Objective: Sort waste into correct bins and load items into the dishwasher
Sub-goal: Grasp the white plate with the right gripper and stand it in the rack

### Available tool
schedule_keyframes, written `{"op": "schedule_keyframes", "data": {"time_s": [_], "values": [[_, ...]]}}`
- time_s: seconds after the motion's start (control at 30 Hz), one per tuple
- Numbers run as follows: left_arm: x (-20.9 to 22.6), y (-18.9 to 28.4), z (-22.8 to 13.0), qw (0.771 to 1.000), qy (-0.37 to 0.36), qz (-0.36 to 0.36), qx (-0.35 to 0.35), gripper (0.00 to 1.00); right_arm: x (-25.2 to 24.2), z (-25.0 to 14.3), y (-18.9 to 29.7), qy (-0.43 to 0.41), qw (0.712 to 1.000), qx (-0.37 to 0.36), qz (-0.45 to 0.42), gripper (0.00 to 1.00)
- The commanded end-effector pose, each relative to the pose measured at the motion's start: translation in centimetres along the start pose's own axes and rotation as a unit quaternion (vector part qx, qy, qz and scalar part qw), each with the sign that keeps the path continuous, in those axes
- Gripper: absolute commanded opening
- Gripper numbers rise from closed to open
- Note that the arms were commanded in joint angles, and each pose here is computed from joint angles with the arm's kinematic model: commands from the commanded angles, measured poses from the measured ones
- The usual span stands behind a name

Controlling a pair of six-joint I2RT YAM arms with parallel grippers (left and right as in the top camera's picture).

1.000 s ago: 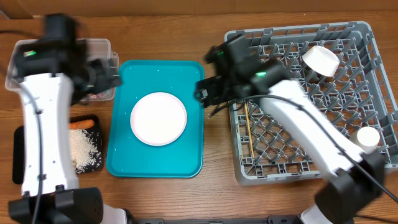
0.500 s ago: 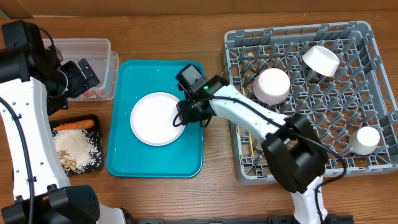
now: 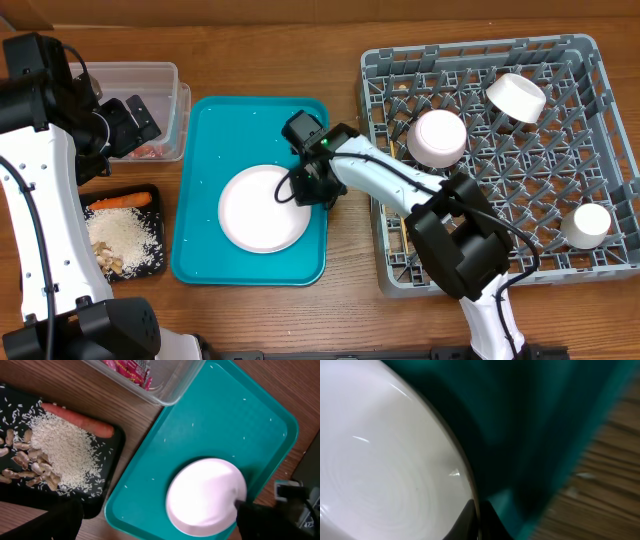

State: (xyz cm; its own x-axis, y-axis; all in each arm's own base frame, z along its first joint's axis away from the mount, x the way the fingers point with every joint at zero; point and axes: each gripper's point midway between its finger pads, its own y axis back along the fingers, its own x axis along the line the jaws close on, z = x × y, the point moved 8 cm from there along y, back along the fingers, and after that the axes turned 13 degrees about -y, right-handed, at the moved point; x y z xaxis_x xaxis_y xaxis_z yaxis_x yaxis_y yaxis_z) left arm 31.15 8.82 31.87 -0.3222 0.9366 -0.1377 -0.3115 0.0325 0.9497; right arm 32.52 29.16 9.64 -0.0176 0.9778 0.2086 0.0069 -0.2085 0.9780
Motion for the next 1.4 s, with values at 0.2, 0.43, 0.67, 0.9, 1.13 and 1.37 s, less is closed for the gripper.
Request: {"op": "schedule_keyframes", "data": {"time_s": [0.2, 0.43, 0.67, 0.9, 1.13, 1.37], "values": [[-0.2, 0.6, 0.2, 1.000, -0.014, 0.002, -0.013, 1.00, -10.4, 4.1, 27.7, -0.018, 0.951, -0.307, -0.041, 0.04], [-0.1, 0.6, 0.5, 1.000, -0.016, 0.004, -0.021, 1.00, -26.5, 2.2, 35.2, -0.273, 0.756, -0.409, -0.432, 0.04], [0.0, 0.6, 0.5, 1.000, -0.018, 0.010, -0.021, 1.00, -29.2, 1.4, 28.4, -0.336, 0.708, -0.380, -0.492, 0.04], [-0.1, 0.6, 0.5, 1.000, -0.018, 0.009, -0.023, 1.00, -27.4, 0.7, 22.1, -0.326, 0.729, -0.369, -0.476, 0.04], [-0.2, 0.6, 0.5, 1.000, -0.018, 0.008, -0.023, 1.00, -23.4, 1.3, 18.9, -0.299, 0.795, -0.358, -0.387, 0.07], [-0.3, 0.5, 0.6, 0.999, -0.020, 0.007, -0.024, 1.00, -18.2, 0.9, 17.1, -0.247, 0.844, -0.351, -0.322, 0.70]]}}
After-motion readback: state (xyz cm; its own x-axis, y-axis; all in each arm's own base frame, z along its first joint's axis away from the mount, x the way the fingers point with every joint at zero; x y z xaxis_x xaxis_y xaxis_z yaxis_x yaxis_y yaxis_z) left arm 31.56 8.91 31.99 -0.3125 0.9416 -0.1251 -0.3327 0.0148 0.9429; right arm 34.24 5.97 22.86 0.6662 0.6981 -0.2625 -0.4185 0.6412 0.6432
